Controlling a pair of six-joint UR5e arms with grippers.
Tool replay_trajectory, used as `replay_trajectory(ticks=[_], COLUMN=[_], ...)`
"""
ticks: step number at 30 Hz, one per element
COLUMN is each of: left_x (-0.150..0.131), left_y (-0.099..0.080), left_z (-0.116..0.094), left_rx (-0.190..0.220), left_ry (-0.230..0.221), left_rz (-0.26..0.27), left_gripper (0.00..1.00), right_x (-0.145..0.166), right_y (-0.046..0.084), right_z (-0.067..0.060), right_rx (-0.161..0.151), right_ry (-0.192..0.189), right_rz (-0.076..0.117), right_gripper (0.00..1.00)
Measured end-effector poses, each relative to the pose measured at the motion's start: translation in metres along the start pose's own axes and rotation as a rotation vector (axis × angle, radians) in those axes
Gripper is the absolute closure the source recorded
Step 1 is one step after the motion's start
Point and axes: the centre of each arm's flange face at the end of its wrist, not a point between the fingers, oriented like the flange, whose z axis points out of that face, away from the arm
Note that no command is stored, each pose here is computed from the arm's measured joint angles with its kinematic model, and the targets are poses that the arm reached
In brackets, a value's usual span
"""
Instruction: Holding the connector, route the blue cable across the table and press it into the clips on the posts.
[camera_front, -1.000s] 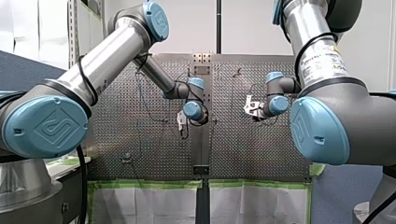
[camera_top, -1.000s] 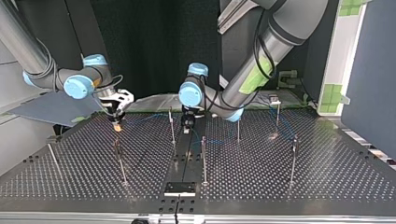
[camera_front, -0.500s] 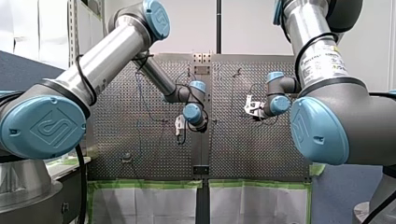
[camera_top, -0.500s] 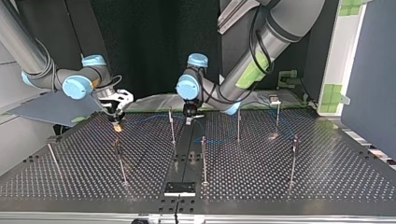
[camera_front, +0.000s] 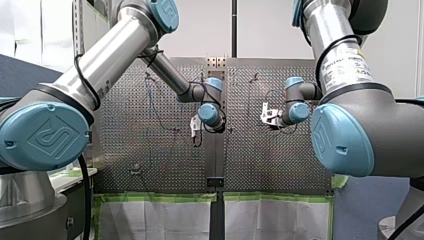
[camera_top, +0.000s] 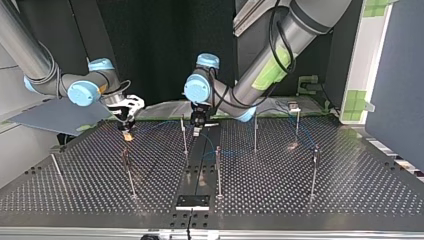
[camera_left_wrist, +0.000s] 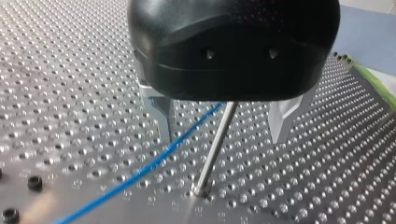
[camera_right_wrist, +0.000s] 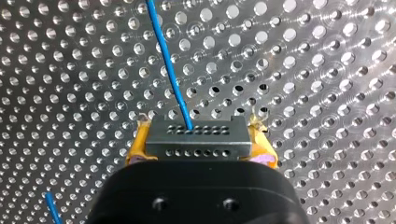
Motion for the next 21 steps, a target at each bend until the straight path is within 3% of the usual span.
replay_trajectory(ticks=[11,16,21], left_x=[0.024,0.020,0.013], left_y=[-0.005,-0.015,-0.030], left_z=[-0.026,-0.042,-0.065], left_rx=[-0.011,0.006,0.031], left_ry=[0.037,0.013,-0.023], left_rz=[0.026,0.015,-0.012], left_gripper=[0.00,0.00,0.00], right_x=[-0.002,-0.003,-0.005], right_y=[-0.003,-0.005,-0.007], right_z=[-0.001,-0.002,-0.005], right_rx=[0.007,0.008,0.009], right_ry=[-0.014,-0.025,-0.047], right_rz=[-0.003,-0.004,-0.019], right_gripper=[1.00,1.00,1.00])
